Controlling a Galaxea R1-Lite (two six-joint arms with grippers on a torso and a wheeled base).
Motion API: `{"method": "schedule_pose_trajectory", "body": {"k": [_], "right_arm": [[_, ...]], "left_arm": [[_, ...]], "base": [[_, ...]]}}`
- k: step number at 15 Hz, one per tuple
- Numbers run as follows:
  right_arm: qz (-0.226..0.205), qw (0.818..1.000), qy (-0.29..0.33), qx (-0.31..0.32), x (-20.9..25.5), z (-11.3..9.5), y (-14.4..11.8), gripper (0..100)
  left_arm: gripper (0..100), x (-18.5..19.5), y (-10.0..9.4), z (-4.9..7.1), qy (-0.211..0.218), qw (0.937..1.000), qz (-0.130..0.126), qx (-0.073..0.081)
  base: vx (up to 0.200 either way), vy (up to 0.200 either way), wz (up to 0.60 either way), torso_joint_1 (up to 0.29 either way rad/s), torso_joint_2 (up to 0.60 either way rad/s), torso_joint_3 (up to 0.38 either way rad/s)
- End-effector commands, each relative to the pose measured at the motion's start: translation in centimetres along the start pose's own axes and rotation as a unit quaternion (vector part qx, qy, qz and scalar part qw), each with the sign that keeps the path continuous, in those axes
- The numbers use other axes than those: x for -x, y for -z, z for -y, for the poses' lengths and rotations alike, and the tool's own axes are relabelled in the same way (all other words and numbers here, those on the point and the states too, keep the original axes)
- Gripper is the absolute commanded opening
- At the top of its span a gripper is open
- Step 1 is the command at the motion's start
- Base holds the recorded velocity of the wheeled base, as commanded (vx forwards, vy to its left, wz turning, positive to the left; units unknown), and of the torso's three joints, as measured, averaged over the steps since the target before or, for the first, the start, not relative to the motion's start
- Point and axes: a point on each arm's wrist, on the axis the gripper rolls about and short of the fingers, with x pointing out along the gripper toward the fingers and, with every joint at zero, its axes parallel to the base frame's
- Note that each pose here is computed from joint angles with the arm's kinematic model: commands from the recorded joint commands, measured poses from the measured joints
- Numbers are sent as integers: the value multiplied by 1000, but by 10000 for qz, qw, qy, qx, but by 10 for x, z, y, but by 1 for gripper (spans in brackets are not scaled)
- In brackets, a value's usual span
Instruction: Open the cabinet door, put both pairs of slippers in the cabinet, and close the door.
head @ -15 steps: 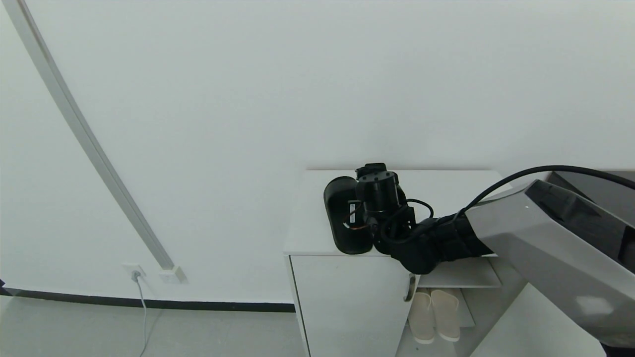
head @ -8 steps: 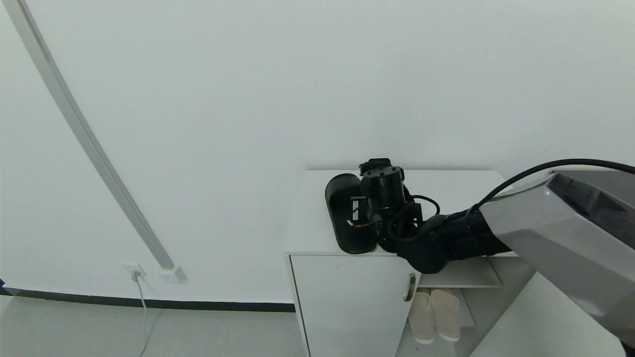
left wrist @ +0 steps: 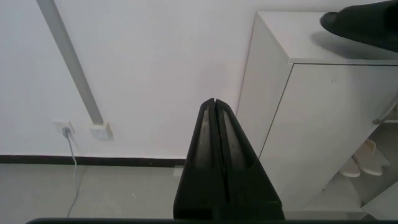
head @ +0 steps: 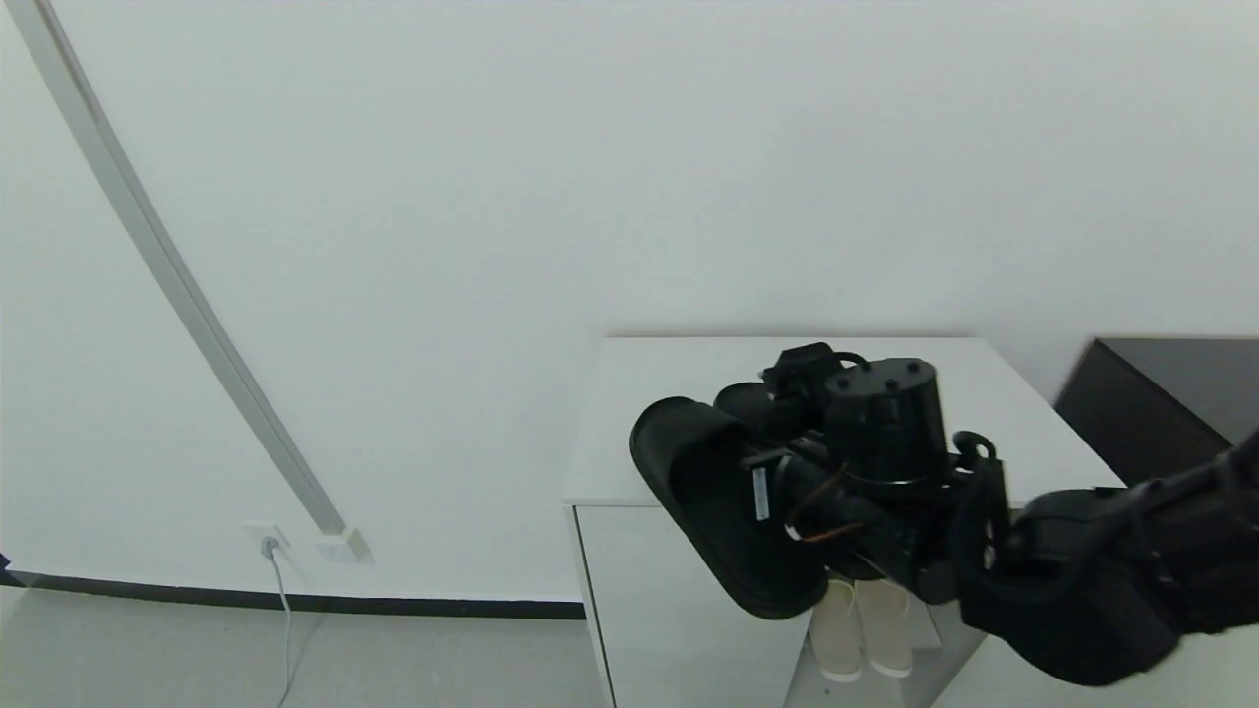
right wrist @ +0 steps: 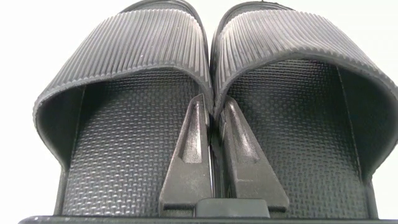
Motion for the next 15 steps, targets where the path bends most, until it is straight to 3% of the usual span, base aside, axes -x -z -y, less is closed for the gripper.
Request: {"method": "schedule_pose_trajectory", "body": {"k": [1,5,15], "right_arm": [[267,9981,-548,69,69,16,-7,0],[136,9966,-801,167,82,12,3,0],[-112,9968,-752,255,68,7,15,0]], "left_arm": [[0,0,0,0,1,10000,-4,-1],[0,0,0,0,1,10000,-4,-1],[0,0,0,0,16,10000,-12,-1]], "base": [[0,0,0,0,0,0],[0,0,0,0,0,0],[0,0,0,0,0,0]]}}
